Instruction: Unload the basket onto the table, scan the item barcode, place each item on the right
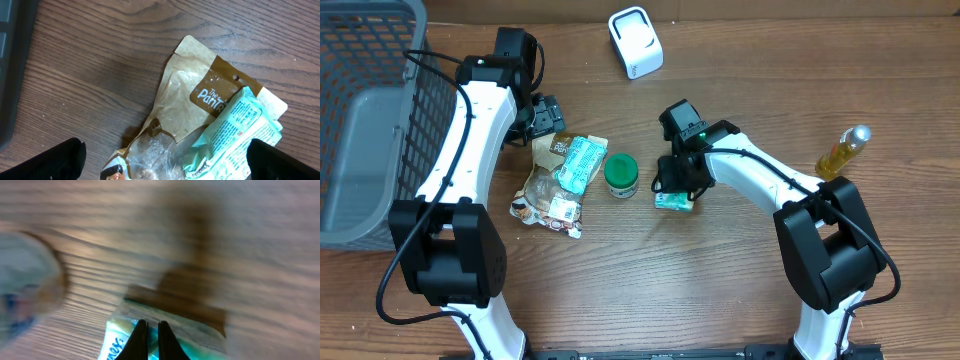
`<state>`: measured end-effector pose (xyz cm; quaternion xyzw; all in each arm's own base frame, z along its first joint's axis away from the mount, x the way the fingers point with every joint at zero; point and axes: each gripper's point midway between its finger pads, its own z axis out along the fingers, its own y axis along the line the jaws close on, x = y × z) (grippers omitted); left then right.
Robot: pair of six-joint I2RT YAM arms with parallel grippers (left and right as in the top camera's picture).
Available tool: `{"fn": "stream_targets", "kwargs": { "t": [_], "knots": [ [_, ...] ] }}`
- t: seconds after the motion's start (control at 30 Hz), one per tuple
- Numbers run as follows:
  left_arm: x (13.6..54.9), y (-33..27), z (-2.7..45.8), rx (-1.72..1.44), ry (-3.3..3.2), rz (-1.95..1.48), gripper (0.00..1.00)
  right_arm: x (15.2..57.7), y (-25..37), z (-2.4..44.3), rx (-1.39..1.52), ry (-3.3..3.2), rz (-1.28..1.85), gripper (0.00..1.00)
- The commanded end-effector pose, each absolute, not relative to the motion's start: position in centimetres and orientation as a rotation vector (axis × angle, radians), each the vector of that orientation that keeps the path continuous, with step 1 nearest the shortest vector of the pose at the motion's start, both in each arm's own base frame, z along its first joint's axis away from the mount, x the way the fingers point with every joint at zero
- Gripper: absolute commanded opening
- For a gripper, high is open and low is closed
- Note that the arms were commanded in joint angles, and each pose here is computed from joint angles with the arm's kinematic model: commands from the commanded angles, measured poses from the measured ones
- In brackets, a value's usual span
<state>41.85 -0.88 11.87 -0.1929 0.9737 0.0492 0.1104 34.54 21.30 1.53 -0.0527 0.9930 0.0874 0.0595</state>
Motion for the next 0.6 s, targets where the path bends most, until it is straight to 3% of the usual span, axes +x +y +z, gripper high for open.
{"fn": "stream_targets", "kwargs": {
  "t": [0.0,0.23,0.43,0.57],
  "knots": [
    [42.1,-0.7,12.1,-0.551,2.854,0.16,1.0,34.5,18.1,1.1,0.004,3.03,0.06,0.05],
    [42.1,-0.7,12.1,-0.551,2.854,0.16,1.0,33.9,13.5,1.3,0.277,3.105,-0.026,0.04],
    [42.1,-0.7,12.1,-0.551,2.854,0.16,1.0,34.6,11.6,4.7,0.425,3.094,0.104,0.08],
    [42.1,-0.7,12.1,-0.551,2.854,0.16,1.0,32.1,10.1,5.9,0.433,3.184,0.085,0.09]
  ]
}}
